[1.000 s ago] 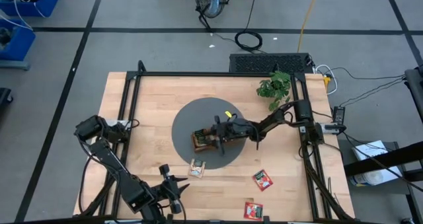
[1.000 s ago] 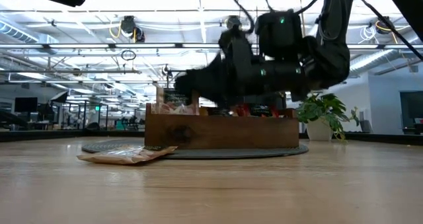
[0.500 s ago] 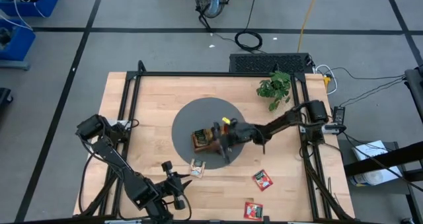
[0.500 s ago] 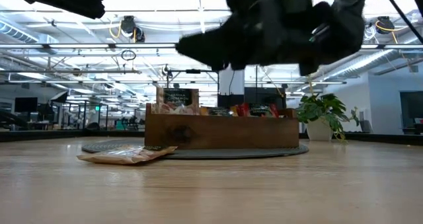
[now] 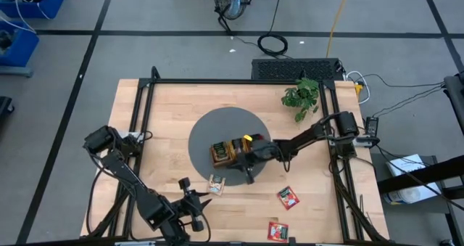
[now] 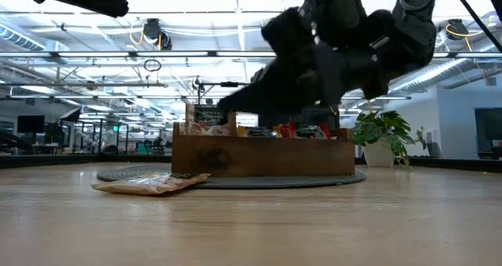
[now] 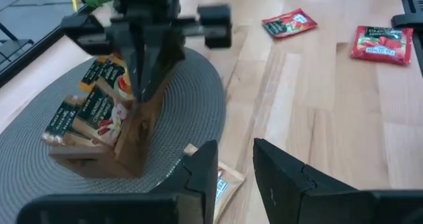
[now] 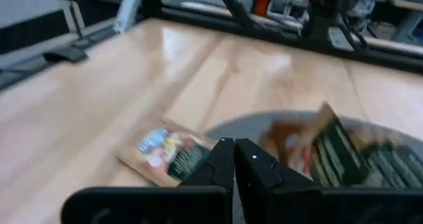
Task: Pick & Place Tea
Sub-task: Put the right brown tea bag into the left section of the wooden organizer, then adjust the wooden organizer
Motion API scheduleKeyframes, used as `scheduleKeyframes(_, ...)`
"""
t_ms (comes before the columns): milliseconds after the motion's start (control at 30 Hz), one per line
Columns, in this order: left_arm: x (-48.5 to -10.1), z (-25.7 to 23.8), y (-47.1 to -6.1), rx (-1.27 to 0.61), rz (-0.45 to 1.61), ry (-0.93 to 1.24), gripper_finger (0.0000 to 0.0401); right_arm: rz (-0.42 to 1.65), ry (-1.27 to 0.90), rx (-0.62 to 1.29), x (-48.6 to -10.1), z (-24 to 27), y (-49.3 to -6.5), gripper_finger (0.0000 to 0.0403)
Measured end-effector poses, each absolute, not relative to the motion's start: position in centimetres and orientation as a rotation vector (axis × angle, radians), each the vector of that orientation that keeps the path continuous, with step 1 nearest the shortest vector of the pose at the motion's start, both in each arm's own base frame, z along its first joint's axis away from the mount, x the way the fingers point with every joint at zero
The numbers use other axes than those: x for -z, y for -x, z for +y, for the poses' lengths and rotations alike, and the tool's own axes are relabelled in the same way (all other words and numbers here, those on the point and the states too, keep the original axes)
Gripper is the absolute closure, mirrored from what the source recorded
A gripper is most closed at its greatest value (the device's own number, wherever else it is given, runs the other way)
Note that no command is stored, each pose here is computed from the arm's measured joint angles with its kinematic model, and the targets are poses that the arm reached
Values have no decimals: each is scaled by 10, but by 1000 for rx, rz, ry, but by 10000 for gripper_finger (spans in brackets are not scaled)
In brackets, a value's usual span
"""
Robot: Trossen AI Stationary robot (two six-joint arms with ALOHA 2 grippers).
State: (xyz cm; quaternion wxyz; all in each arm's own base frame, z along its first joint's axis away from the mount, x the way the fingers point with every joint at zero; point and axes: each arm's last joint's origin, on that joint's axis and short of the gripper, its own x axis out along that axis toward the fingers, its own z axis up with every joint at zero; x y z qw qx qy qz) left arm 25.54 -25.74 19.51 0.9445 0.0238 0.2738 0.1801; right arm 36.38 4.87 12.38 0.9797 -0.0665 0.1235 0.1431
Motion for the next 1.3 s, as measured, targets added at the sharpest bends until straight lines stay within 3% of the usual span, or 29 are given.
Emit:
scheduleKeyframes(933, -171, -238, -288, -421, 612, -117, 299, 288, 34, 30, -116, 14, -369, 402)
scheduleKeyframes(1100, -171, -232, -292, -440, 613, -110, 299, 244, -20, -43, -124, 24, -369, 401)
scheduleKeyframes(1200, -169, -228, -296, -463, 614, -93, 299, 162, 5, -197, -147, 45, -366, 402)
scheduleKeyframes(1300, -165, -221, -298, -486, 624, -68, 299, 200, 61, -226, -173, 64, -353, 402)
